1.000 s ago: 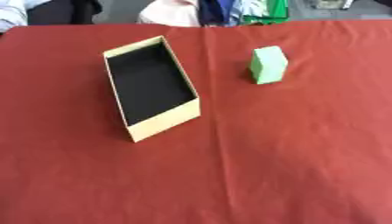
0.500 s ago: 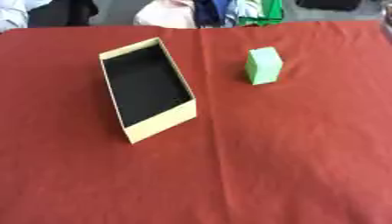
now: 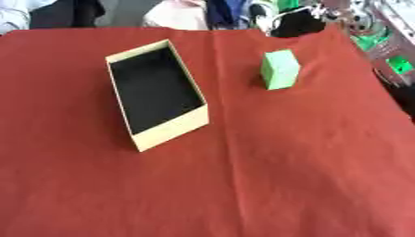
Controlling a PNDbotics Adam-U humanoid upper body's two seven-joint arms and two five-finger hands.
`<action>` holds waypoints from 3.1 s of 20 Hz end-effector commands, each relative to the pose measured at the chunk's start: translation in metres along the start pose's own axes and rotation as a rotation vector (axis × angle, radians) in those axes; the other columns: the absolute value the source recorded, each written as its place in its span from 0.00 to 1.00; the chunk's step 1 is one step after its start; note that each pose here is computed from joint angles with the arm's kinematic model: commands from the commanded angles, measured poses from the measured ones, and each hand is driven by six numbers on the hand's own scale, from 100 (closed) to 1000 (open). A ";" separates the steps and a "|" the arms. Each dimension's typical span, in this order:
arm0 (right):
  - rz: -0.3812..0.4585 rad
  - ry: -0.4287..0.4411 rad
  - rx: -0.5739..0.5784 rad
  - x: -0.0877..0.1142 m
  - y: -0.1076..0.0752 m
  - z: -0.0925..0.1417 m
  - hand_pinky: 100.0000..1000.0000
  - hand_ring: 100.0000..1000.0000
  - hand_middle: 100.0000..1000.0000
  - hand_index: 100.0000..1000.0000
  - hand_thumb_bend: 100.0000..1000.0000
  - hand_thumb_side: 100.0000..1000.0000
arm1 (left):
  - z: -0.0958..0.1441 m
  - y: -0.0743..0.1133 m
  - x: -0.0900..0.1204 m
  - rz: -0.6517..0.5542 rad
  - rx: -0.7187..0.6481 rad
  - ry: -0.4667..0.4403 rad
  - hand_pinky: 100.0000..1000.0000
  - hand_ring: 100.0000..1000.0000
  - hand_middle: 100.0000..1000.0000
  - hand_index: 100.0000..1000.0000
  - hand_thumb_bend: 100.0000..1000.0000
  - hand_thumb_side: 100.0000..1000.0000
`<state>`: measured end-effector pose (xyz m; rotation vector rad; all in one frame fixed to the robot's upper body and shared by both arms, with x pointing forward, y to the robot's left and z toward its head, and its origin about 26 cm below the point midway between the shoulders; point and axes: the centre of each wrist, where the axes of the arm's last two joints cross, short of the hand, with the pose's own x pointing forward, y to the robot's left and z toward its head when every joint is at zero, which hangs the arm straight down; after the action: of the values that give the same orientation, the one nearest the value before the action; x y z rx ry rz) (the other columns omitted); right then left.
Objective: Pick up objects on the table and place them in the box.
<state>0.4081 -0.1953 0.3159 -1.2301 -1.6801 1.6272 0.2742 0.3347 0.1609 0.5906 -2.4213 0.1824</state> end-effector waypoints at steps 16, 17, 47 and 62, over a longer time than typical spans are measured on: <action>-0.010 0.035 0.391 -0.073 0.024 -0.021 0.79 0.60 0.96 1.00 0.04 0.46 | -0.005 0.002 0.006 0.003 -0.018 -0.021 0.53 0.53 0.56 0.72 0.00 0.28; -0.011 0.032 0.403 -0.075 0.024 -0.020 0.79 0.60 0.96 1.00 0.05 0.48 | -0.005 0.002 0.006 0.003 -0.018 -0.021 0.53 0.53 0.56 0.72 0.00 0.28; -0.018 0.085 0.570 -0.084 0.004 0.001 0.81 0.62 0.96 1.00 0.12 0.46 | -0.006 -0.001 0.007 0.013 -0.037 -0.026 0.53 0.53 0.56 0.72 0.00 0.28; -0.070 0.095 0.602 -0.081 0.020 -0.002 0.84 0.82 0.98 1.00 0.10 0.52 | -0.007 -0.003 0.007 0.021 -0.037 -0.026 0.53 0.53 0.56 0.72 0.00 0.30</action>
<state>0.4542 -0.2632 0.3063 -0.8806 -1.0361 1.8270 0.2755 0.3323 0.1618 0.5597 -2.4199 0.1481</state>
